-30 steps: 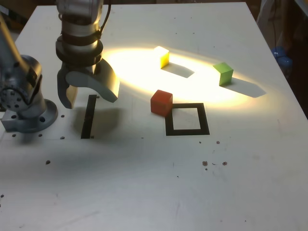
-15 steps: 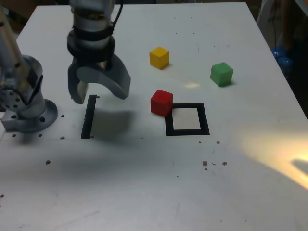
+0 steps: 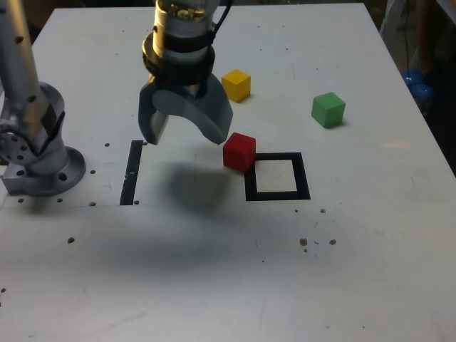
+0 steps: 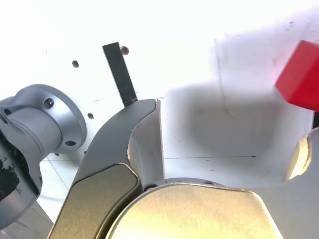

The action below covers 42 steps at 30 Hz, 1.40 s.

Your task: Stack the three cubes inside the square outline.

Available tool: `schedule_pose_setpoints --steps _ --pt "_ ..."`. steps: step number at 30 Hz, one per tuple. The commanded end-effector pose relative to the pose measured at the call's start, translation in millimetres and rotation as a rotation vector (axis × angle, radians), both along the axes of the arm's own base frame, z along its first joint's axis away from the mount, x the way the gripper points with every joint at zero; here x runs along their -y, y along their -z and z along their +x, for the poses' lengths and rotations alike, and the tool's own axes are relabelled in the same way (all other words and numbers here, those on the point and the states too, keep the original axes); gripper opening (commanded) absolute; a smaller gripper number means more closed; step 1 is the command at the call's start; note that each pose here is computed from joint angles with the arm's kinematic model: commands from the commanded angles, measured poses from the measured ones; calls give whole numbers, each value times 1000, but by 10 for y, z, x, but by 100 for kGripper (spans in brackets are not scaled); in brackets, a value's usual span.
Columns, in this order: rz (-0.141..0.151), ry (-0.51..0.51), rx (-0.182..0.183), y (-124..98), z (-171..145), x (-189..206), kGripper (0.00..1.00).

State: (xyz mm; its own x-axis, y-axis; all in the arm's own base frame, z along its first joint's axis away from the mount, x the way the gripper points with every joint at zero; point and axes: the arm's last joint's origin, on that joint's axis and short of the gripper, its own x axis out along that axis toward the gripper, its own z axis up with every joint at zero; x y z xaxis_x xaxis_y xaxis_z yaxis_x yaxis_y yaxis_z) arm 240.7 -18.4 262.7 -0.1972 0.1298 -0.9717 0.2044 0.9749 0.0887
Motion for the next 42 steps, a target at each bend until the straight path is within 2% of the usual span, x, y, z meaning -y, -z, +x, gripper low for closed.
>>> schedule_pose_setpoints --steps 1,8,12,24,30,36,42 --pt "10 31 -3 -6 84 4 95" --pt "39 120 -5 -35 288 1 95" --pt "47 156 -17 -5 396 5 95" --pt "43 194 -75 267 714 35 92" --pt "42 198 -91 366 824 46 89" --pt "42 197 -100 452 899 45 82" --pt "44 191 -94 494 928 25 65"
